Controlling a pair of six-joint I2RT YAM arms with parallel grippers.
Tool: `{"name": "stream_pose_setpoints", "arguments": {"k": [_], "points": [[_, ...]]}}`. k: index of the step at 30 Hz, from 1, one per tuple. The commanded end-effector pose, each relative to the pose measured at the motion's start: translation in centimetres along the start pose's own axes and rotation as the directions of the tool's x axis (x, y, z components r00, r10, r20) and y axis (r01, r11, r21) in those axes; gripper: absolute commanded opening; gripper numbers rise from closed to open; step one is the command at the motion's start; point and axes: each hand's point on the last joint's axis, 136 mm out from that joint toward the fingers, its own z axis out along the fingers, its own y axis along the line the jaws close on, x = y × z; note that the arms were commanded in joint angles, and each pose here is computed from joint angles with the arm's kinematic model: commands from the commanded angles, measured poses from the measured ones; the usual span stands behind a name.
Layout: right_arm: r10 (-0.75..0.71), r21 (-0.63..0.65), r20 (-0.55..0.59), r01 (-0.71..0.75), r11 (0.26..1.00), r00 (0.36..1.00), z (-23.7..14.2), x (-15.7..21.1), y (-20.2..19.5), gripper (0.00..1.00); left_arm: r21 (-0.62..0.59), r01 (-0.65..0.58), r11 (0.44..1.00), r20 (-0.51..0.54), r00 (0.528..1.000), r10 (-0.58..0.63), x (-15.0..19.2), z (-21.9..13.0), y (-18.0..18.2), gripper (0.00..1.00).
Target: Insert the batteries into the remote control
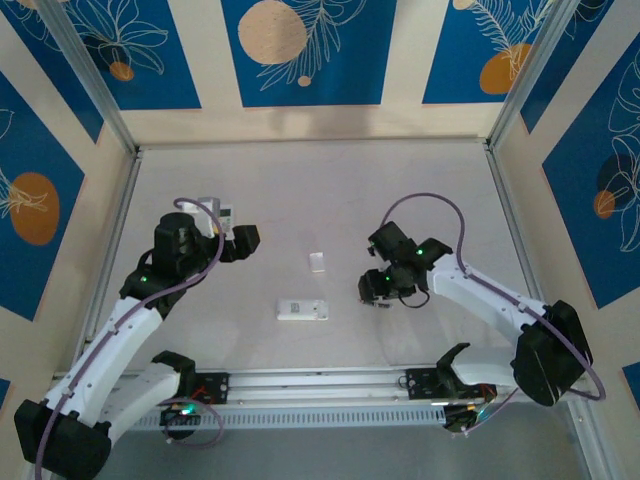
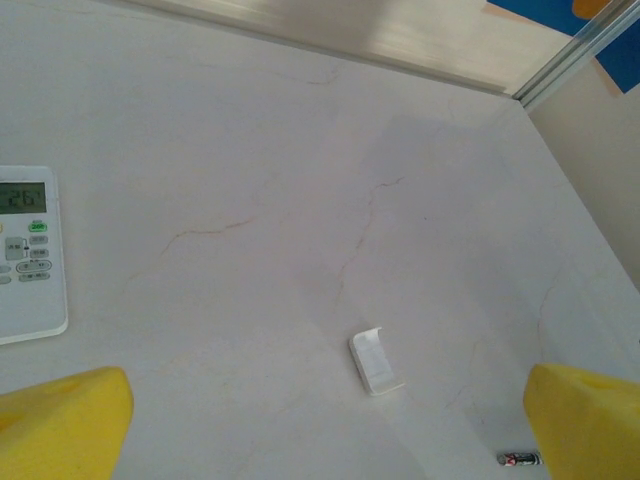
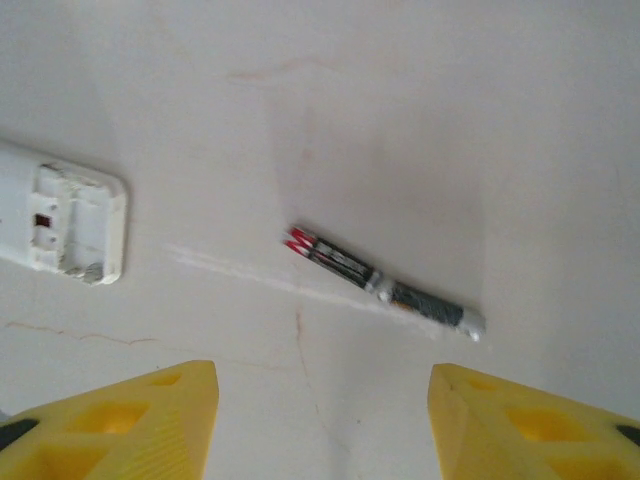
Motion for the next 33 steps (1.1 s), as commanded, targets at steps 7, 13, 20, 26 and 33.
{"name": "stream_pose_setpoints", "arguments": {"k": [7,13,20,26,33], "points": [[-0.311,0.082,-0.201,0.333,0.939,0.929,3.3,-0.8,1.7,0.57,-0.013,-0.034,0.999,0.020,0.999,0.034,0.1,-1.7,0.0,1.00],[-0.391,0.161,-0.394,0.481,0.862,0.832,6.0,0.0,0.3,0.54,-0.005,-0.031,1.000,0.017,0.999,0.031,0.2,-1.6,-0.1,1.00],[-0.413,0.094,-0.427,0.493,0.865,0.805,6.9,1.3,0.9,0.52,-0.012,-0.033,0.999,0.011,0.999,0.033,0.5,-1.5,0.1,1.00],[-0.380,0.161,-0.484,0.507,0.847,0.788,7.5,1.3,-0.7,0.38,-0.009,-0.033,0.999,0.015,0.999,0.033,0.4,-1.4,0.1,1.00],[-0.384,0.154,-0.446,0.492,0.857,0.809,8.1,0.3,0.2,0.22,-0.011,-0.030,0.999,0.010,0.999,0.031,0.6,-1.4,0.2,1.00]]}}
